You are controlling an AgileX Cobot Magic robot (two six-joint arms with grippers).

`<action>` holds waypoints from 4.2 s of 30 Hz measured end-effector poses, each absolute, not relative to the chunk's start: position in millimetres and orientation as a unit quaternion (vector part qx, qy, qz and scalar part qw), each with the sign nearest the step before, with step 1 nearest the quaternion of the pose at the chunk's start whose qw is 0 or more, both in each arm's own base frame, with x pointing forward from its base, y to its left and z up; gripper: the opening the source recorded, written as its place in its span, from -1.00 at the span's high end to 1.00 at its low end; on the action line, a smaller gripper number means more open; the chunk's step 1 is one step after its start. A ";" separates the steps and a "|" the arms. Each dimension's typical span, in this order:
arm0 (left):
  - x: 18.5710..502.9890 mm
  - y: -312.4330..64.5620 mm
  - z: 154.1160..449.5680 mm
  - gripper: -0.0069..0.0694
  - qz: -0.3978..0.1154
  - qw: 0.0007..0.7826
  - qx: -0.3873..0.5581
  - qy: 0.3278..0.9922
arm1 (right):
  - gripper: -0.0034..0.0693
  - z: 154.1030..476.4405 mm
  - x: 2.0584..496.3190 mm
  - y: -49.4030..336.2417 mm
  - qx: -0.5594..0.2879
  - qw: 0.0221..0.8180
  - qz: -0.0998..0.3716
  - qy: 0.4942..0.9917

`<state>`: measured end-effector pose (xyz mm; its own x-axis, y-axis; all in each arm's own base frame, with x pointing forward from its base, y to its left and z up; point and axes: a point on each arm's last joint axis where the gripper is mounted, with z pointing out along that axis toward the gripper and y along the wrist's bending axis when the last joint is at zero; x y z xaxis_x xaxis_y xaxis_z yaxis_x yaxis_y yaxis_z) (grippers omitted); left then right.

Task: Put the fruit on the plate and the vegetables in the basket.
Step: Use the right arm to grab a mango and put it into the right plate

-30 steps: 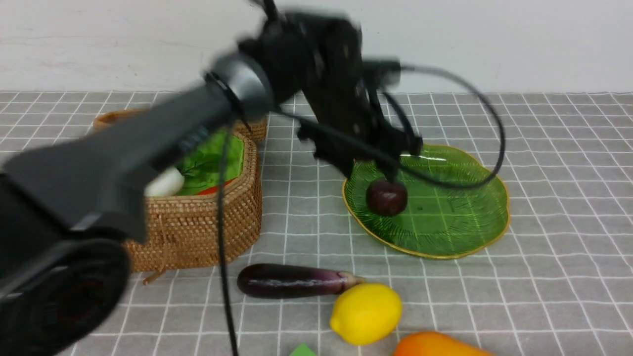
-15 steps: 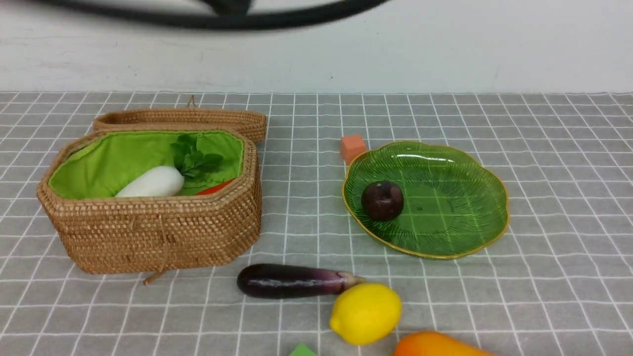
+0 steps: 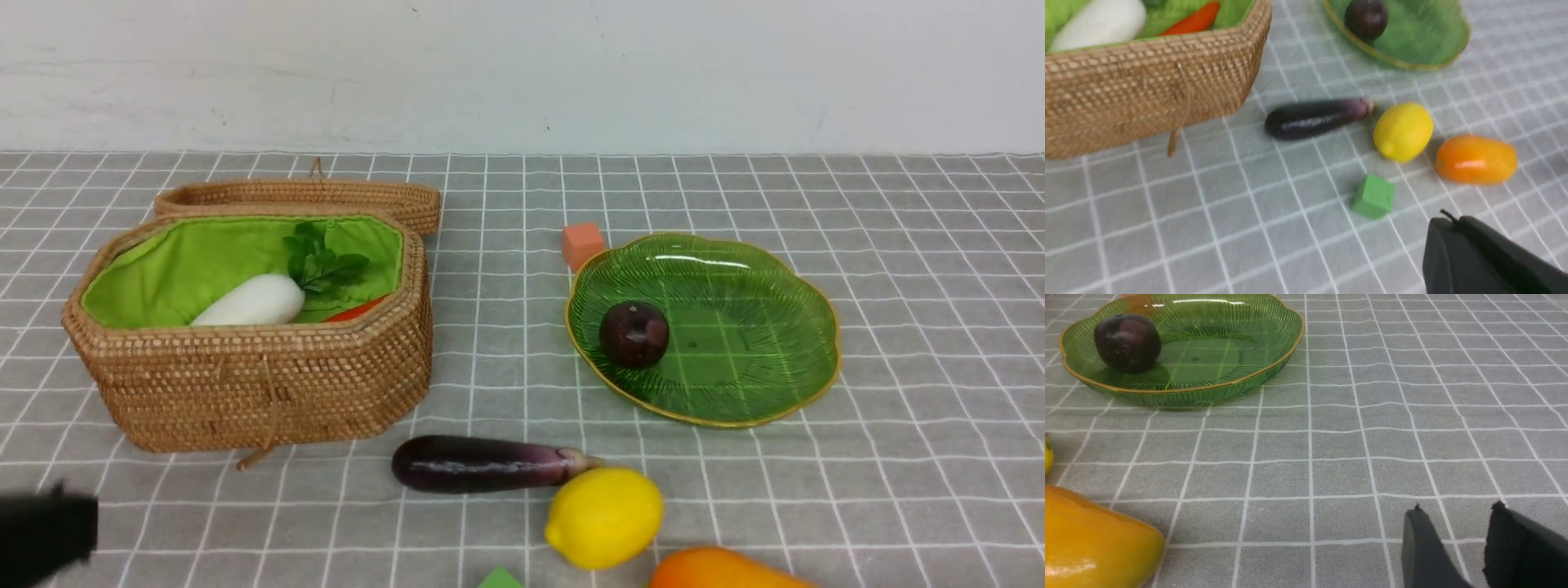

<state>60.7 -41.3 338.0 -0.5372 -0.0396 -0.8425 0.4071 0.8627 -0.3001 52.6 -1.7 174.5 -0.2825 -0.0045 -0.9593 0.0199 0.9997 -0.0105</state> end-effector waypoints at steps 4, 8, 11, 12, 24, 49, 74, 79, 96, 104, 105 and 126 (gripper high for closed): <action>52.5 -38.2 294.0 0.85 -0.252 0.458 0.104 0.846 | 0.24 174.5 52.6 -1.7 0.005 0.599 -0.010 0.801; 50.3 -42.2 284.9 0.85 -0.282 0.436 0.092 0.850 | 0.24 174.5 52.6 -1.7 0.005 0.599 -0.010 0.801; 49.4 -44.2 285.4 0.85 -0.299 0.430 0.085 0.848 | 0.24 174.5 52.6 -1.7 0.005 0.599 -0.010 0.801; 49.3 -44.7 286.0 0.85 -0.304 0.430 0.084 0.846 | 0.24 174.5 52.6 -1.7 0.005 0.599 -0.010 0.801; 55.9 -43.5 289.6 0.85 -0.292 0.482 0.090 0.821 | 0.24 174.5 52.6 -1.7 0.005 0.599 -0.010 0.801; 53.1 -1.5 175.9 0.83 -0.079 0.599 -0.076 0.793 | 0.24 174.5 52.6 -1.7 0.005 0.599 -0.010 0.801; 52.3 -1.3 168.9 0.78 -0.077 0.579 -0.079 0.808 | 0.24 184.7 55.6 -1.1 0.019 0.652 0.007 0.758; 52.3 -1.3 168.9 0.76 -0.077 0.579 -0.079 0.808 | 0.24 207.5 56.1 -0.5 0.041 0.741 0.039 0.669; 52.3 -1.4 168.9 0.72 -0.077 0.579 -0.079 0.808 | 0.24 355.6 63.4 0.2 0.153 0.699 0.156 0.681; 52.3 -1.4 168.9 0.72 -0.077 0.579 -0.079 0.808 | 0.24 346.5 128.7 6.8 0.048 0.549 0.064 0.832; 52.3 -1.4 168.9 0.72 -0.077 0.579 -0.079 0.808 | 0.24 335.4 140.4 16.6 0.017 0.506 0.080 0.858; 52.2 -1.4 168.9 0.66 -0.078 0.579 -0.080 0.808 | -0.91 216.2 212.4 158.0 -0.445 0.170 0.057 0.878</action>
<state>52.2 -1.4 168.9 -0.3163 -0.2193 -0.9229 -0.0389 0.9751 -0.2184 212.4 158.0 216.2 -0.5467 -0.7615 -0.3483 -0.8002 0.5976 -0.0508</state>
